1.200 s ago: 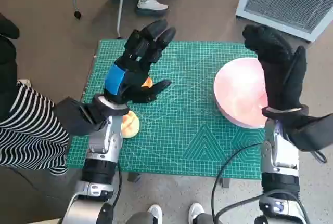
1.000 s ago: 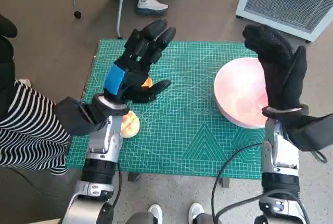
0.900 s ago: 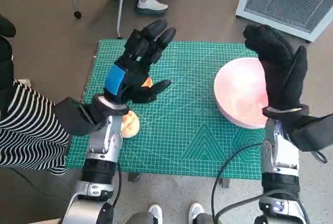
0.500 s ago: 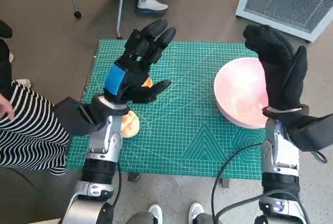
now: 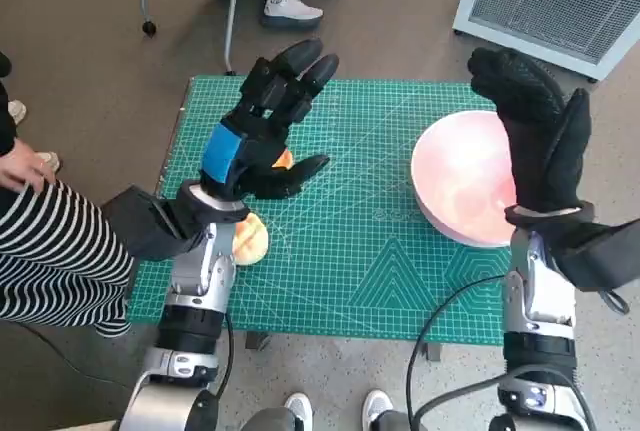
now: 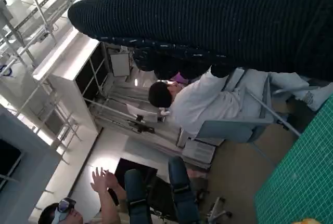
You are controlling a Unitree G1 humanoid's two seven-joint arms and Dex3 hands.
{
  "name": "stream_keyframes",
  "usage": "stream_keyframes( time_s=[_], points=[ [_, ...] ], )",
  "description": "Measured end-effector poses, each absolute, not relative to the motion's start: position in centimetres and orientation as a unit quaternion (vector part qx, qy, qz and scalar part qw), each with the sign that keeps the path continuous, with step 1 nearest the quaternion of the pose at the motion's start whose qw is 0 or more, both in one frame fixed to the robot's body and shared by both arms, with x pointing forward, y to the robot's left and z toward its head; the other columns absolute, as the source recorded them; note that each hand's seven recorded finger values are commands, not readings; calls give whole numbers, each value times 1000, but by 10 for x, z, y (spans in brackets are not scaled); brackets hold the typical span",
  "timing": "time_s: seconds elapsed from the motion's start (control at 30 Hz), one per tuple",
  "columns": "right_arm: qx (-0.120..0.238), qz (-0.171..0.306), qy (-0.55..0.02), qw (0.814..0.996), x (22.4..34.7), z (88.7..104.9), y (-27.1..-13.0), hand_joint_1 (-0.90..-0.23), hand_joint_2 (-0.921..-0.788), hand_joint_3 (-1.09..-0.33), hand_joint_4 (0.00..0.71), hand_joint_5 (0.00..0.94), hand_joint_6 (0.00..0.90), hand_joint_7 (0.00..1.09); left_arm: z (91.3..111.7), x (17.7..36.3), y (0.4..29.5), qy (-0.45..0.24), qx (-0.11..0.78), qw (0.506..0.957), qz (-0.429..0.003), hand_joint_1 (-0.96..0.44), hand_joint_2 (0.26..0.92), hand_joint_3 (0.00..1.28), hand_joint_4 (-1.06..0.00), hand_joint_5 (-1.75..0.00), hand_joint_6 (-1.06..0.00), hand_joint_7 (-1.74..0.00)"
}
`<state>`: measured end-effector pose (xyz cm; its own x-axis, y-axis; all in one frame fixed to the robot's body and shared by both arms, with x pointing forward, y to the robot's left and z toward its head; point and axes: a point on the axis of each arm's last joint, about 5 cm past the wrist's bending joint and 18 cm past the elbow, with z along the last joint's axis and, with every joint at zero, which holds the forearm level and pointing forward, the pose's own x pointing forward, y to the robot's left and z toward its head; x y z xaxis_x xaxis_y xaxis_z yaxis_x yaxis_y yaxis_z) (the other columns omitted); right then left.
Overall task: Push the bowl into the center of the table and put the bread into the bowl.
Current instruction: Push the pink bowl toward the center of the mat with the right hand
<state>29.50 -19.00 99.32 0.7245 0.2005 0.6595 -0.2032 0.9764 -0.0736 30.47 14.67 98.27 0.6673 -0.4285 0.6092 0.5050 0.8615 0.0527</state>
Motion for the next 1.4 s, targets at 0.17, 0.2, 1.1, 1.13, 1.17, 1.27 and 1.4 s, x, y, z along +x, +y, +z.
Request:
stream_keyframes(
  time_s=[0.17,0.2,1.1,1.13,1.17,1.27,1.4],
  points=[
    [2,108,-356,928,295,993,-191,-772,-921,-663,203,0,97,506,983,305,147,-317,-60,911,-256,-286,722,427,-87,-240,1,-612],
    [1,107,-356,928,295,993,-191,-771,-921,-664,203,0,96,506,983,305,147,-317,-60,911,-256,-286,722,427,-87,-239,1,-612],
    [-56,-126,-286,948,287,965,-273,-678,-921,-852,135,0,0,555,983,304,148,-325,-60,910,-248,-285,722,432,-87,-241,1,-599],
    [-54,-134,-278,950,287,962,-275,-673,-921,-857,127,0,-1,547,983,304,149,-325,-60,911,-248,-284,722,432,-87,-241,1,-598],
    [-52,-141,-269,951,287,959,-278,-671,-921,-859,123,0,-1,543,983,304,149,-325,-61,911,-247,-285,722,432,-87,-241,1,-598],
    [-41,-156,-246,956,288,953,-283,-663,-921,-868,106,0,-1,519,983,304,149,-326,-62,911,-244,-287,722,432,-86,-240,1,-596],
    [-13,-179,-214,960,289,945,-288,-657,-921,-877,102,2,-1,504,983,304,150,-326,-62,912,-241,-286,724,432,-86,-240,1,-594]
  ],
)
